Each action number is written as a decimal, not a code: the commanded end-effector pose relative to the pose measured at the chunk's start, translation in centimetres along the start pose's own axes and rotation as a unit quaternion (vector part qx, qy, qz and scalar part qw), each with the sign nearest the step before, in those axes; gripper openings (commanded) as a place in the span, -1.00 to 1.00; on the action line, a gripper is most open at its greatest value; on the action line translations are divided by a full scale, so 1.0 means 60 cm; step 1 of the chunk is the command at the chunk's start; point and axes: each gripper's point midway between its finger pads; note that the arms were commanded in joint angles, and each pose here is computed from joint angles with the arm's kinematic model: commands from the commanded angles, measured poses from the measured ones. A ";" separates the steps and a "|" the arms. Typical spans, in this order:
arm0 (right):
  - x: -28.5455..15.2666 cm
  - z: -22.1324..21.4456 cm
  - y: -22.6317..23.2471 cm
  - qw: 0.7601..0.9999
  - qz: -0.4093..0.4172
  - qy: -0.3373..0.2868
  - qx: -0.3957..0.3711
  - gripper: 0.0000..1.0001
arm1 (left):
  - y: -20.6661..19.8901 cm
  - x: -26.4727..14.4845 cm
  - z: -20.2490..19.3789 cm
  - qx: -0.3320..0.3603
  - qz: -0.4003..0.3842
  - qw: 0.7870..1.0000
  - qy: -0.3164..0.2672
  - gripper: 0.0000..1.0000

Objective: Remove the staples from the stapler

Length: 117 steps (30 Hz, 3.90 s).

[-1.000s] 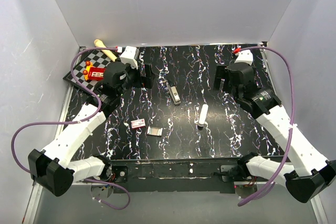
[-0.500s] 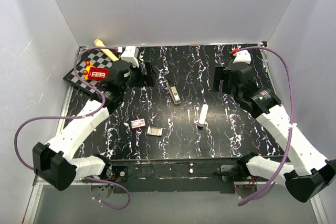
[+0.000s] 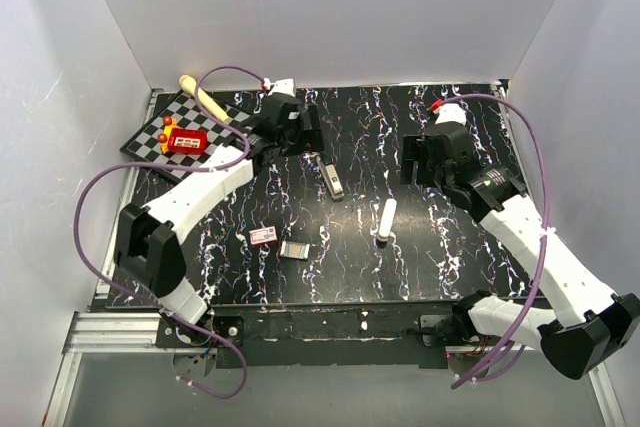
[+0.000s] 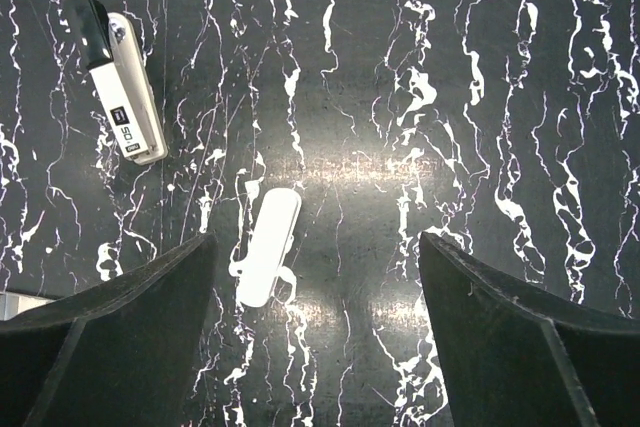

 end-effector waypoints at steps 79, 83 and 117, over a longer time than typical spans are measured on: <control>0.008 -0.097 0.098 0.987 0.149 0.061 0.011 0.70 | 0.027 0.279 -0.127 -0.026 0.229 0.970 0.073 0.17; 0.007 -0.095 0.099 0.987 0.151 0.061 0.010 0.69 | 0.033 0.282 -0.124 -0.030 0.231 0.970 0.075 -0.08; -0.025 -0.122 0.090 0.985 0.145 0.094 0.002 0.62 | 0.010 0.097 -0.153 0.263 -0.058 0.952 0.144 -1.00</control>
Point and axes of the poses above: each gripper's point midway between its finger pads, its own x axis out along the fingers, its own y axis along the line the jaws close on, z = x × y, and after that the axes turned 13 degrees about -x, right-handed
